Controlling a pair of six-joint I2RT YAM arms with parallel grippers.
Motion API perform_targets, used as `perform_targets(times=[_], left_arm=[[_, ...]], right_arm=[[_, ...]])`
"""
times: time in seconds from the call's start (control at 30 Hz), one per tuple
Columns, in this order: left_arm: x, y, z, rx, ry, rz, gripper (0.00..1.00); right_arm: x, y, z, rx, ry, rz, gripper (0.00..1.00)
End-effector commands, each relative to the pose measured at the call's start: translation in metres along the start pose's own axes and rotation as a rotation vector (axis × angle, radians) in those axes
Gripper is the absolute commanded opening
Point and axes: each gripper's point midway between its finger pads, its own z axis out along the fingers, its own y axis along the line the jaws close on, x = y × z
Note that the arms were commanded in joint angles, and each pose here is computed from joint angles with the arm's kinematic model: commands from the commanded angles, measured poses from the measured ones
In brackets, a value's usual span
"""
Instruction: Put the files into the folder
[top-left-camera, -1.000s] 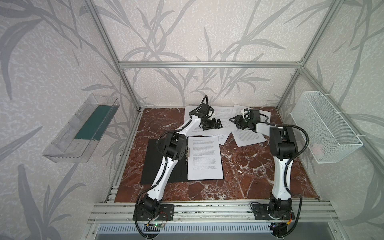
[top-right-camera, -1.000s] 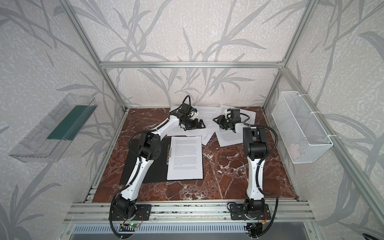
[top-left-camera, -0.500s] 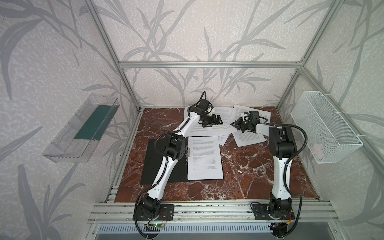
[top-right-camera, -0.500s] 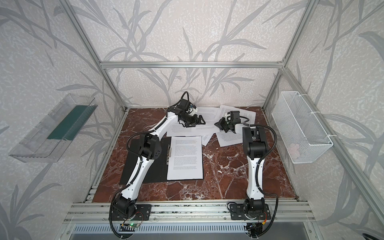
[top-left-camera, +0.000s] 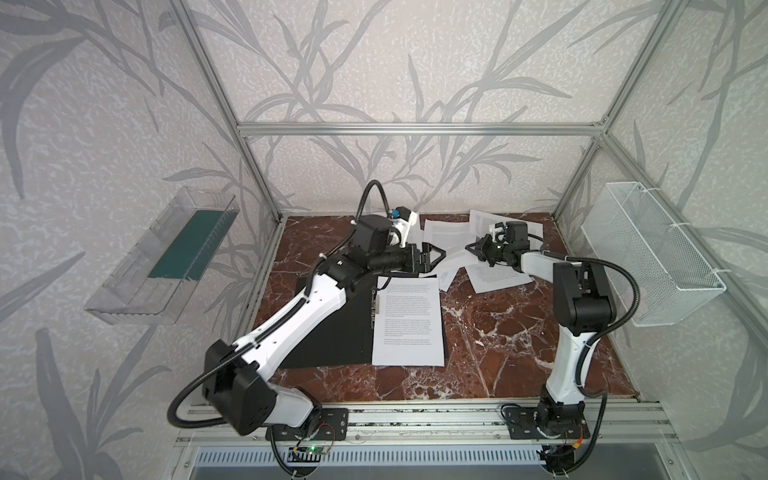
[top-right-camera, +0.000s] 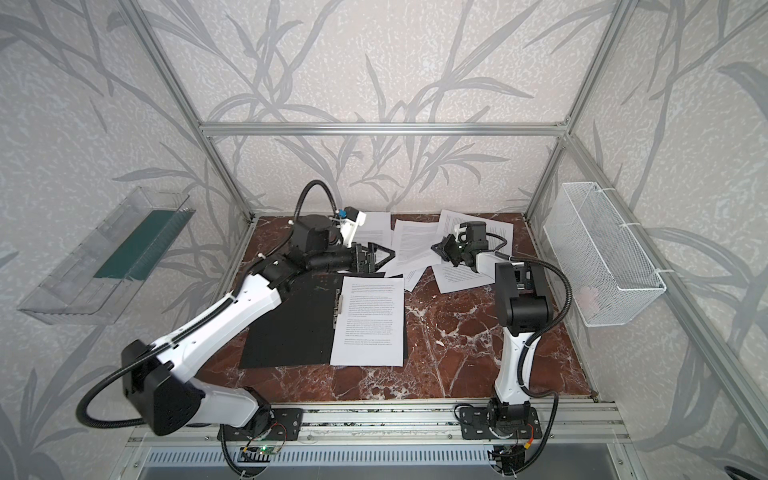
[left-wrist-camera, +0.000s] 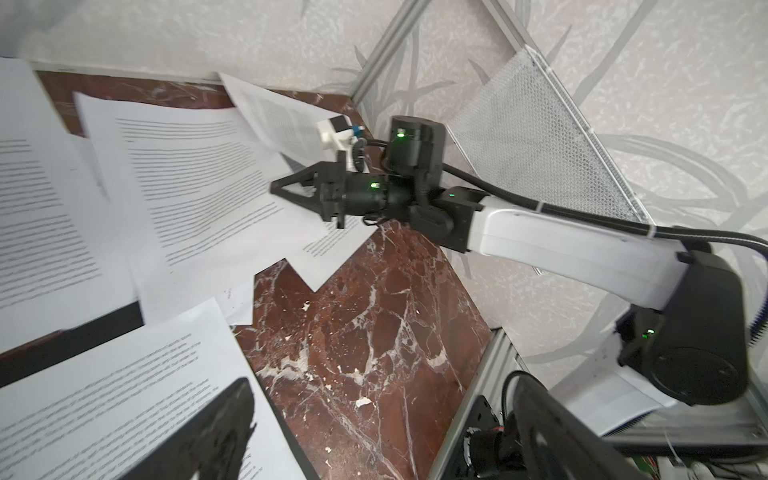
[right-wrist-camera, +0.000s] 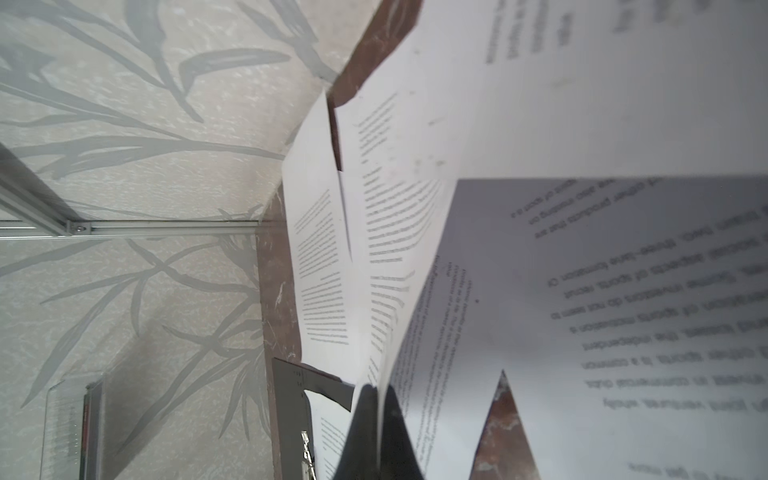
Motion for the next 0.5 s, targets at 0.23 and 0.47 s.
perform_targets(times=[0.23,0.47], left_arm=[[0.117,0.082,-0.021,-0.174,0.071,-0.131,0.99],[0.167,0.105,-0.008,-0.235,0.217,-0.132,0.99]], right_arm=[[-0.014,0.095,-0.009,-0.092,-0.07,-0.179,0.0],[0.012,0.146,-0.028,-0.19,-0.067,-0.23,0.0]])
